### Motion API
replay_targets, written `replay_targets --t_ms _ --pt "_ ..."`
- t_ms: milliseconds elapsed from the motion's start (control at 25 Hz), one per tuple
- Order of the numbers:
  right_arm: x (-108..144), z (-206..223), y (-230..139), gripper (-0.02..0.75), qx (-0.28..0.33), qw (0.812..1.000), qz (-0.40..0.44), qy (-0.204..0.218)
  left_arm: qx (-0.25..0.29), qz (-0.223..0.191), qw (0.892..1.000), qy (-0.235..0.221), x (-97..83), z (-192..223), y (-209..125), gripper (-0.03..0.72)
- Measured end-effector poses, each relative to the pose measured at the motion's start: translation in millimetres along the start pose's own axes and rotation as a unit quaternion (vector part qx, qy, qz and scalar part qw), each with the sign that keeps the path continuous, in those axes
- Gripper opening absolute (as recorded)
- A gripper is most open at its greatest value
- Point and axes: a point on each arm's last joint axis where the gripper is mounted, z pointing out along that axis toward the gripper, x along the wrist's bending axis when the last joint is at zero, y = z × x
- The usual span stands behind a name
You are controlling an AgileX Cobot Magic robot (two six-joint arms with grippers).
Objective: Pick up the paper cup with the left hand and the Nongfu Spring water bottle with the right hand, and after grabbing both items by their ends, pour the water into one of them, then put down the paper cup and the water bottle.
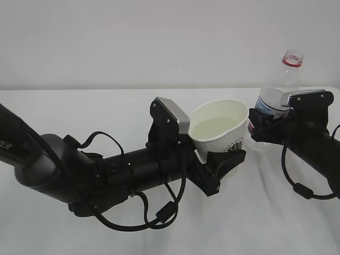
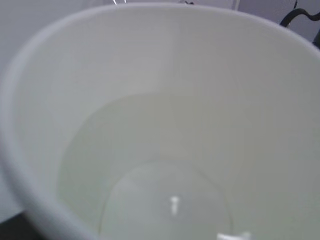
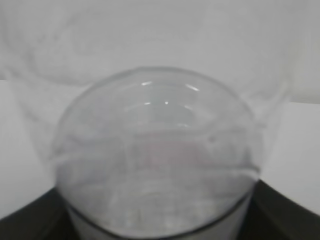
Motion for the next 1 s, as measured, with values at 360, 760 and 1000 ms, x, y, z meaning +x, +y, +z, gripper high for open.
replay_targets --t_ms 360,760,1000 --pt "0.0 0.0 0.0 0.579 0.0 1.0 0.001 0.0 0.0 0.0 1.0 0.0 0.0 0.0 0.0 0.528" --pt "0.1 0.0 0.3 0.591 -0.002 1.0 0.001 0.0 0.001 0.0 1.0 0.0 0.0 0.0 -0.2 0.528" --pt "1.0 0.0 0.4 0.591 -0.002 1.0 -0.001 0.005 0.001 0.0 1.0 0.0 0.0 0.0 -0.2 0.528"
